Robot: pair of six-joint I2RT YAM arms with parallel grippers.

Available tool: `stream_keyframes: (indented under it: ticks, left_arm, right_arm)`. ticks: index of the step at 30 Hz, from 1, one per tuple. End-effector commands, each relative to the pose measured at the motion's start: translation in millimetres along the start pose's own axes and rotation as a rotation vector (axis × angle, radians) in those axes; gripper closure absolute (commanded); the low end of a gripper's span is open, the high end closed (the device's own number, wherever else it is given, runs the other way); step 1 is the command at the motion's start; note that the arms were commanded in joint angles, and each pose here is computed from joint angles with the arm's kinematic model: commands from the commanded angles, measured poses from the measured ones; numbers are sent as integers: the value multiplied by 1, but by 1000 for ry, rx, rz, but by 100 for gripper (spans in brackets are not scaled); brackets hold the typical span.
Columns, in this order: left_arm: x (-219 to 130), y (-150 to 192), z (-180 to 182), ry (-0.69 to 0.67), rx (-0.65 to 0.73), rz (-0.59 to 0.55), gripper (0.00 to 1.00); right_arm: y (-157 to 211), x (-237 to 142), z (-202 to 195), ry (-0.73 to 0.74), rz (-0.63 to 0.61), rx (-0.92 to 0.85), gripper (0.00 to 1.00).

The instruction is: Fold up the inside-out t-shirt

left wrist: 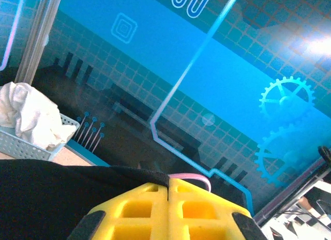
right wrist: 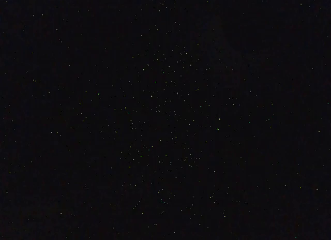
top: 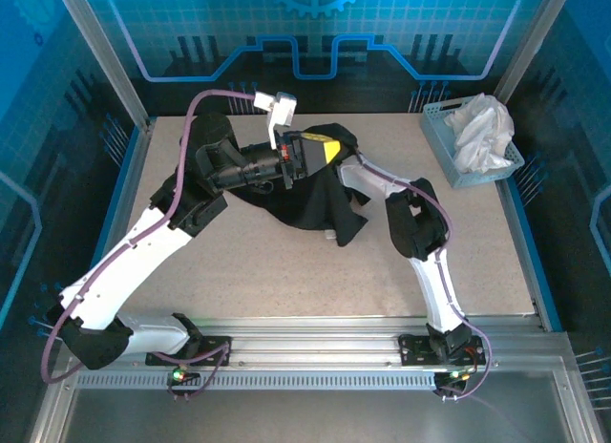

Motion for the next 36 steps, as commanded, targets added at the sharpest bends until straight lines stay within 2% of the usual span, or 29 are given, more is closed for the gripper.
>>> stream_keyframes:
  ticks: [1,4,8,11,13,16,18,19,23,27,31,36]
  left_arm:
    - [-12,-14,-26,41,82,-68,100]
    - [-13,-15,-16,1,81,-86,100]
    - [-18,-15,-10,-21,81,-108,100]
    - [-30,-22,-9,-54,97,-160,100]
    - [-38,-27,-6,-101,111,-202,100]
    - [-46,-32,10,-210,127,-251,100]
    - [-50,-36,30,-309,130,-282,100]
    - [-52,-39,42,-362,127,-300,100]
    - [-76,-57,100,-572,68,-406,100]
    - [-110,-73,156,-724,-18,-498,100]
    - [-133,-79,192,-823,-66,-539,100]
    - [-133,-78,224,-890,-83,-529,100]
  right_arm:
    - [16,33,26,-164,91,-37,23]
    - [18,48,31,-182,148,-71,22]
    - [19,54,32,-220,155,-76,23]
    - [20,55,31,-254,153,-68,29]
    - [19,54,31,-263,149,-65,41]
    - [18,48,28,-272,130,-53,75]
    - [16,37,24,-267,105,-36,94]
    - [15,31,22,-257,87,-31,100]
    - [9,-14,17,-206,-47,5,100]
    - [12,-55,18,-173,-160,41,100]
    - [15,-82,28,-182,-249,39,100]
    - [-6,-106,49,-246,-399,-4,100]
Point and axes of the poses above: each hand's point on the last joint's axis, 136 mm out from that joint toward the fingers, its own x axis out along the fingers, its own z axis along the line the jaws close on, y = z × x, the point moved 4 cm from there along -x, back along the fingers, and after that the axes turned 13 degrees about -x, right-handed, at the moved point
